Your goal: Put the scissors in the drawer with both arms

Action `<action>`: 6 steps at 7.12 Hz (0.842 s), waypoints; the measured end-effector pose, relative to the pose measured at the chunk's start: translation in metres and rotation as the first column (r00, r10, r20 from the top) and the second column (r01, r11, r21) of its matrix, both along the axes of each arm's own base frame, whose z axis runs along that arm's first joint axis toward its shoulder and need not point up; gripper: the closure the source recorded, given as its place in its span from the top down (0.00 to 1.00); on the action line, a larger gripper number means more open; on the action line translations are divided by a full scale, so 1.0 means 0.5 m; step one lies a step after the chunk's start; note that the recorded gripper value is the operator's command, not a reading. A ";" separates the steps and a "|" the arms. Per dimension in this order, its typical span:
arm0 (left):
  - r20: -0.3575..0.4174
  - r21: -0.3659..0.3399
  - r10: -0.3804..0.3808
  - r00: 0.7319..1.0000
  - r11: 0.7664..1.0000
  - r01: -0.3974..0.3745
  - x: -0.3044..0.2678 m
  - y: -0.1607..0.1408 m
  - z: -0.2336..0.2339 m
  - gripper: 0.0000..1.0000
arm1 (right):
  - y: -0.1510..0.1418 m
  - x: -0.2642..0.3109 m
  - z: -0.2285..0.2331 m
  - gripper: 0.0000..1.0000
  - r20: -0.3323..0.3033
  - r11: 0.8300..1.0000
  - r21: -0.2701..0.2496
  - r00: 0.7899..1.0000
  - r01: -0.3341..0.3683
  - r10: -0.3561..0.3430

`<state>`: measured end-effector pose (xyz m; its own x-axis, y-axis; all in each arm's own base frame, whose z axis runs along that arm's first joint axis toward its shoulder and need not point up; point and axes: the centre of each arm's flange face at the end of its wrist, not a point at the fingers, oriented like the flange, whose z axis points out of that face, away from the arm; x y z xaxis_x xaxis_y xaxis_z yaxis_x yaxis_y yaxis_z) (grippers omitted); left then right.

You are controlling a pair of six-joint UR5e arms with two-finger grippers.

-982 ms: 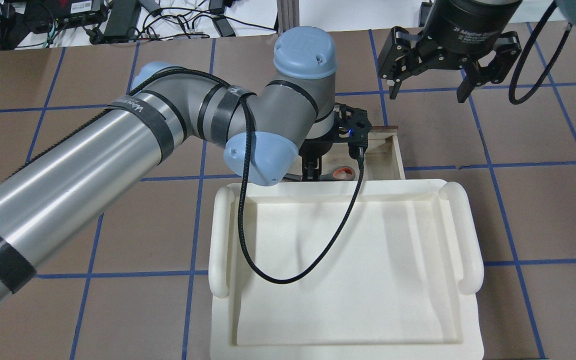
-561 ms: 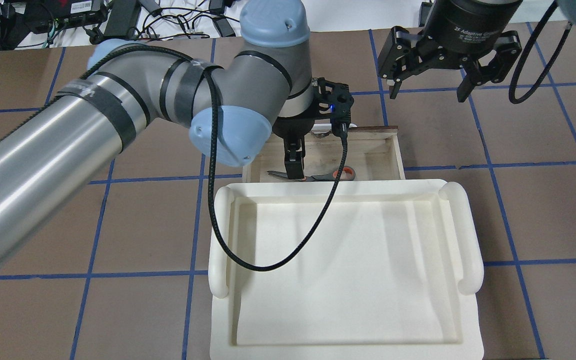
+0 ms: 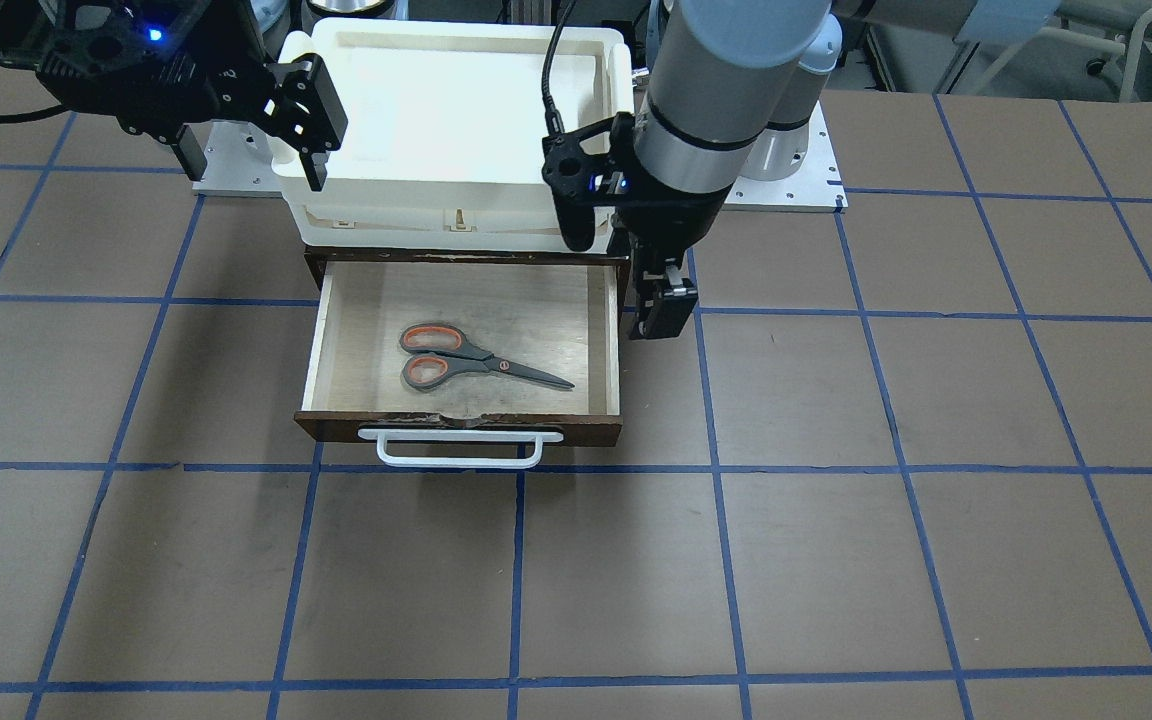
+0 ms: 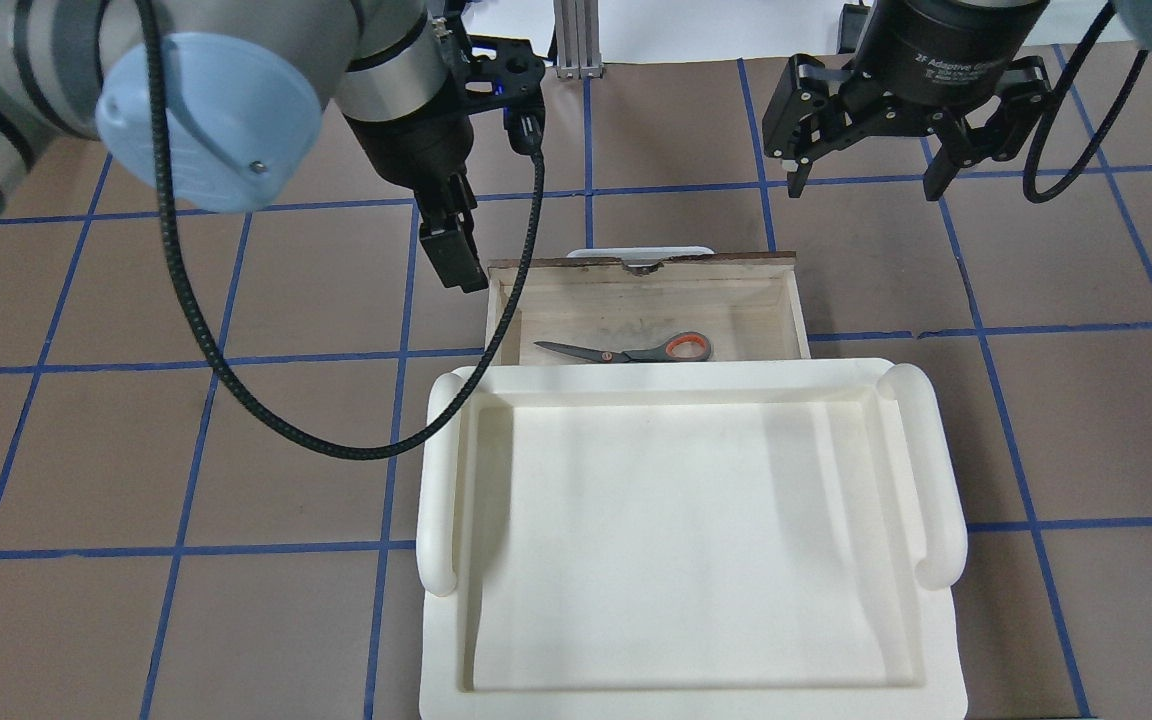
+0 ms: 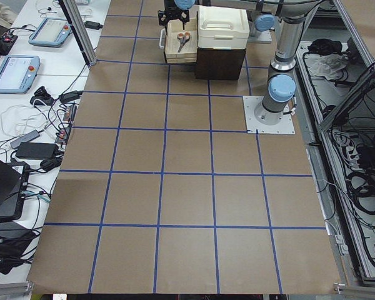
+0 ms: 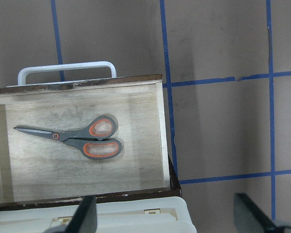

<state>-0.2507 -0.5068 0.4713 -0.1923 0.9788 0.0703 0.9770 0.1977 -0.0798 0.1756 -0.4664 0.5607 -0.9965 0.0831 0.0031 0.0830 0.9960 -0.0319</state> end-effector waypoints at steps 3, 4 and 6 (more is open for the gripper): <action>0.025 -0.018 0.256 0.966 0.967 -0.256 0.096 0.039 0.076 0.90 | -0.001 0.000 0.000 1.00 -0.002 1.000 0.000 1.000 -0.004 0.004; 0.022 -0.024 0.410 0.912 0.912 -0.410 0.115 0.045 0.090 0.90 | 0.000 0.000 0.000 1.00 -0.002 1.000 0.000 1.000 -0.004 0.004; 0.001 -0.038 0.664 0.748 0.748 -0.663 0.132 0.054 0.114 0.90 | -0.001 0.000 -0.001 1.00 -0.002 1.000 0.001 1.000 -0.003 0.003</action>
